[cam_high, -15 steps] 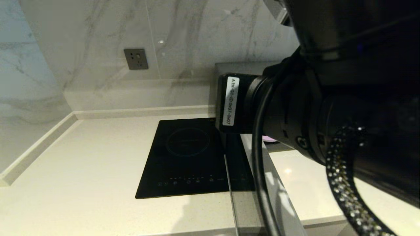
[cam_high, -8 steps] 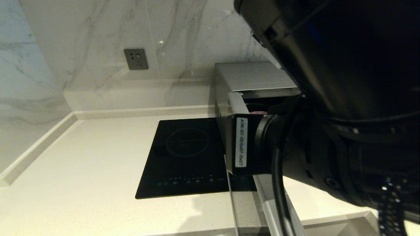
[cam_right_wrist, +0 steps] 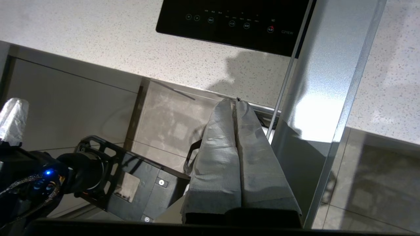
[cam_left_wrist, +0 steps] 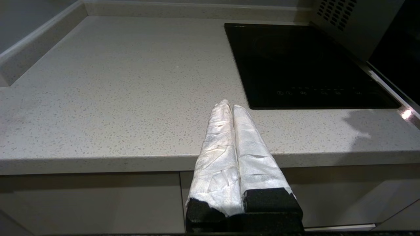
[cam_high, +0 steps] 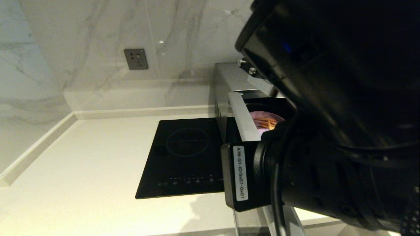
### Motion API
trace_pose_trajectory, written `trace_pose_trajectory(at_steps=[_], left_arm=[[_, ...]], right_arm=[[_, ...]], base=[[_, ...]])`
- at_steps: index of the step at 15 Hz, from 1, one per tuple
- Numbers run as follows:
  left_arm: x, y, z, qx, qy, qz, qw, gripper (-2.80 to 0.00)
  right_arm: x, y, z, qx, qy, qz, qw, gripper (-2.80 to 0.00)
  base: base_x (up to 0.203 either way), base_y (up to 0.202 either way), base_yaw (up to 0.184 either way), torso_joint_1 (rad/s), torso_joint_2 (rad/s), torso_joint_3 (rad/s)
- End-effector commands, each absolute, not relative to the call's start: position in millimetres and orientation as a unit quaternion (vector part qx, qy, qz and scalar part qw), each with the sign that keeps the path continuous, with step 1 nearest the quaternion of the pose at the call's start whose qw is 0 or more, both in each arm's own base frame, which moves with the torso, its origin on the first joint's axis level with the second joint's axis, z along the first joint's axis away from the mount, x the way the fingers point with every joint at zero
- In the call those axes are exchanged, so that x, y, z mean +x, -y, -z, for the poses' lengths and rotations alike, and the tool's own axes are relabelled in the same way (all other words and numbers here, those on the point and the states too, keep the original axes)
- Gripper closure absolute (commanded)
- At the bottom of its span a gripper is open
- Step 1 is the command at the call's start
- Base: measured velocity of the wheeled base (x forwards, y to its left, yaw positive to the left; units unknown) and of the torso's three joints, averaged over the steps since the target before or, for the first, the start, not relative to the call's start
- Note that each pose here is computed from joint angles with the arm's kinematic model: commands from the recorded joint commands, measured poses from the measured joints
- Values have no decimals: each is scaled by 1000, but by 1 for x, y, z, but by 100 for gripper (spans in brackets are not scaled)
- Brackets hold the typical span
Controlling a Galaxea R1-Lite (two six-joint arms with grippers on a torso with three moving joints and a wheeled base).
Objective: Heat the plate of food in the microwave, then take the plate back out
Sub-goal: Close the microwave oven
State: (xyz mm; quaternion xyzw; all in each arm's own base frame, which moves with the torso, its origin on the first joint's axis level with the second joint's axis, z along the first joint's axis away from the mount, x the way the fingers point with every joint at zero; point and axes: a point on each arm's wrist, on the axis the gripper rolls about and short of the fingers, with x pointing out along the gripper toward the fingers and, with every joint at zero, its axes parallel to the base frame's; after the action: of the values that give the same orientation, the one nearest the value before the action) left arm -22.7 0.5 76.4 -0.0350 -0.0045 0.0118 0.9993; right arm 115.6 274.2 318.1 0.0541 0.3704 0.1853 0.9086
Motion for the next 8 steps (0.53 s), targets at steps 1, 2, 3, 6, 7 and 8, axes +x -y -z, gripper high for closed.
trace_pose_trajectory(at_steps=[1,2,3,6,7,8], left_arm=[[-23,0,-76,-35,4,-12,999,0],[-23,0,-76,-35,4,-12,999,0],[-23,0,-76,-35,4,-12,999,0],[-23,0,-76,-35,4,-12,999,0],[-23,0,-76,-35,4,-12,999,0],[-23,0,-76,-35,4,-12,999,0]], right_arm=[[116,-275,-310,40,-380,-176,907,0],[116,-275,-305,32,-385,-171,906,0],[117,-274,-302,30,-388,-166,906,0],[124,-267,-299,40,-402,-132,905,0],[125,-264,-299,48,-406,-119,905,0],[127,-259,-300,52,-409,-108,905,0]], base=[[0,0,0,0,0,0],[0,0,0,0,0,0],[0,0,0,0,0,0],[0,0,0,0,0,0],[0,0,0,0,0,0],[0,0,0,0,0,0]])
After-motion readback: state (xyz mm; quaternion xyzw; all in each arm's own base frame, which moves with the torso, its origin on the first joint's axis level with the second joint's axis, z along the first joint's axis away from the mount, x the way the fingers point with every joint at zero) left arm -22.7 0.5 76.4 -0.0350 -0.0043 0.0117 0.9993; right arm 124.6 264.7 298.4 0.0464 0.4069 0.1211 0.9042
